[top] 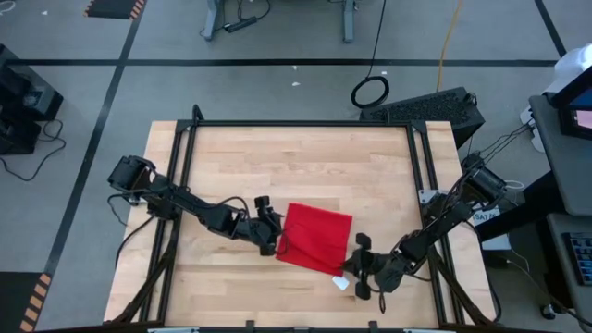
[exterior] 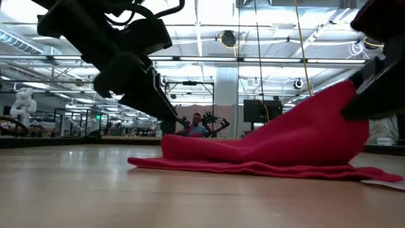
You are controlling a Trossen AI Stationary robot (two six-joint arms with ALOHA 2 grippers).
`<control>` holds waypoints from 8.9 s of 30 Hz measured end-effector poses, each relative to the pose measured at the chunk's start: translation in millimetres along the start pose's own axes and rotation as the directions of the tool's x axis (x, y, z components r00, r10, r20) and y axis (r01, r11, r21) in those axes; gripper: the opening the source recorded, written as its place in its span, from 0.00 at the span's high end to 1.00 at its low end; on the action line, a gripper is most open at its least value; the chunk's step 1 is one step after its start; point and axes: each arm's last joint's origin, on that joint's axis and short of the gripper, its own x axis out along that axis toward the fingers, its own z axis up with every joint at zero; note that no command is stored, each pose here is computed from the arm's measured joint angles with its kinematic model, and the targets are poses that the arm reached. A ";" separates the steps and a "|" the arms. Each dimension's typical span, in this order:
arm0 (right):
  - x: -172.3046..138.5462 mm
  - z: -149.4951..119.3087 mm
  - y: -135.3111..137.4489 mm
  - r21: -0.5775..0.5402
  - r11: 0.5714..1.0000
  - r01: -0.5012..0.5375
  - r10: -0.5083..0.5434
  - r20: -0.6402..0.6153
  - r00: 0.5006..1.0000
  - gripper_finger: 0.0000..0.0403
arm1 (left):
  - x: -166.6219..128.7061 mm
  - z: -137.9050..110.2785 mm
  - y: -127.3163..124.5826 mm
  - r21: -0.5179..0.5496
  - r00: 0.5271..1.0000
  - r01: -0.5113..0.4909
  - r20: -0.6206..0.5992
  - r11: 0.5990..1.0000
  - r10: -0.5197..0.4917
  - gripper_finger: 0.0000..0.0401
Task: Roll napkin
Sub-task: Fold the red napkin
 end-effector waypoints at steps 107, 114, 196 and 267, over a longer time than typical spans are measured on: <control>8.0 20.5 6.9 -0.187 0.982 0.004 -0.029 -0.131 0.991 0.99 | 34.3 -9.7 -7.6 0.162 0.928 0.370 -0.017 0.915 -0.372 0.99; 8.4 23.2 9.3 -0.201 0.980 -0.016 -0.005 -0.107 0.994 0.99 | 12.9 -1.2 -20.3 0.194 0.911 0.404 0.000 0.894 -0.412 0.99; 10.3 30.1 15.1 -0.138 0.981 -0.138 0.125 -0.103 0.987 0.99 | -37.4 -63.8 -139.7 -0.033 0.955 0.266 0.144 0.963 -0.259 0.83; -51.9 117.8 -76.7 -0.381 0.782 0.492 -0.468 0.162 0.869 0.99 | -53.8 37.8 53.4 0.220 0.884 -0.466 0.159 0.857 0.440 0.98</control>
